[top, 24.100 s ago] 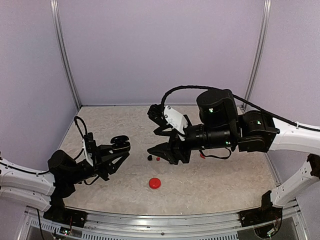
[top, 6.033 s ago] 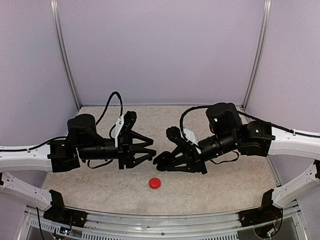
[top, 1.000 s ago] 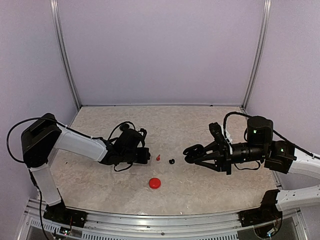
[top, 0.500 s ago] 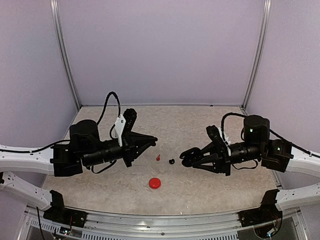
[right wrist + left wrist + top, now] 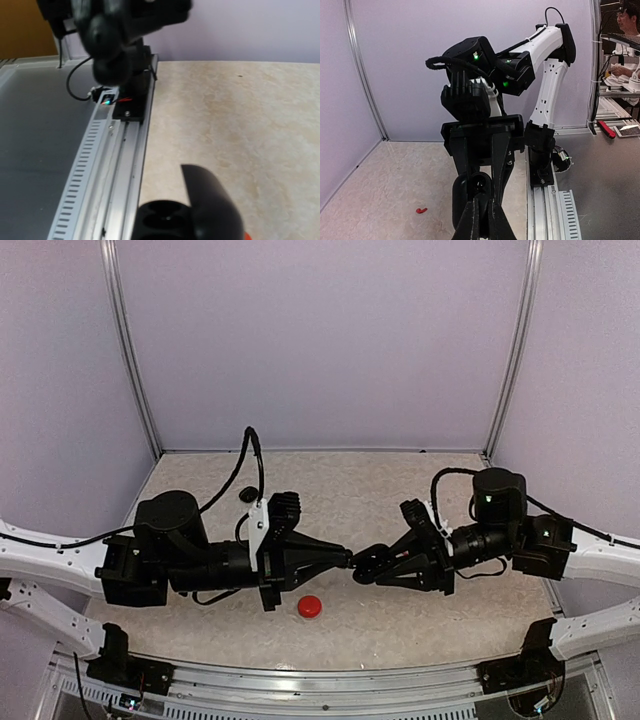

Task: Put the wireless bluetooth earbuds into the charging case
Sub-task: Insert the right earbud into the right side groove of the charging case.

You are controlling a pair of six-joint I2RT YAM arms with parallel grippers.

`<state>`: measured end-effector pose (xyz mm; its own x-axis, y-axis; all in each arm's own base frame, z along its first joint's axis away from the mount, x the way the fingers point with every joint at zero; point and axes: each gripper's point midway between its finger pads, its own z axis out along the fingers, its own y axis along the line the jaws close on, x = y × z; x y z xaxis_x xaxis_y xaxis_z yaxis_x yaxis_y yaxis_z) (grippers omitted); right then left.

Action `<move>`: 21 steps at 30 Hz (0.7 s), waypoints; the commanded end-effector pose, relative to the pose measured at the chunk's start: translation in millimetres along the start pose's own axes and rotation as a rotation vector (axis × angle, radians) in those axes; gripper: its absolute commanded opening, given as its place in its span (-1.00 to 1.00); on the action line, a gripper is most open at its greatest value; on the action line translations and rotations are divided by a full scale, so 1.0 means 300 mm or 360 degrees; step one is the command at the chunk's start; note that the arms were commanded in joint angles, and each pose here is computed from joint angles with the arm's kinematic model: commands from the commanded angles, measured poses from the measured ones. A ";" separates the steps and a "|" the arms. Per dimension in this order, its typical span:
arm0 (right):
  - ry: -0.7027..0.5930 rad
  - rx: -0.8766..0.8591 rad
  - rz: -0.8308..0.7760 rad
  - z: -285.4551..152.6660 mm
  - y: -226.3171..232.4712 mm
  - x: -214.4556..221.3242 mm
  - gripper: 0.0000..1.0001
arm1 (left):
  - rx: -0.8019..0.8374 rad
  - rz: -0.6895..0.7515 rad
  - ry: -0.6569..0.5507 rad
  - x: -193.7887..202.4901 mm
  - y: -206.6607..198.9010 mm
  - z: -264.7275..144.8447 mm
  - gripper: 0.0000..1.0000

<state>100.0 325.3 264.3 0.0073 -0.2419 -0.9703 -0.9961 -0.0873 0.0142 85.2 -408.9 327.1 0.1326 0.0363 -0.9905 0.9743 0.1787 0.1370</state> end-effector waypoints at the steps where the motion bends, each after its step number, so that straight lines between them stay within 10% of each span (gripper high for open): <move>1: -0.0011 -0.0075 -0.0056 0.026 0.027 -0.038 -1.00 | 0.0013 0.0069 0.0021 -0.013 -0.009 0.046 -1.00; 21: 0.0019 -0.0106 -0.0056 0.061 0.038 -0.043 -1.00 | -0.0008 0.0091 0.0175 0.069 -0.003 0.136 -1.00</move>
<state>89.6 342.1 263.4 0.0267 -0.2589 -0.9655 -0.9891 -0.1468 0.0120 94.3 -443.9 298.9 0.1545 0.1576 -0.9753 0.9680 0.1736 0.1814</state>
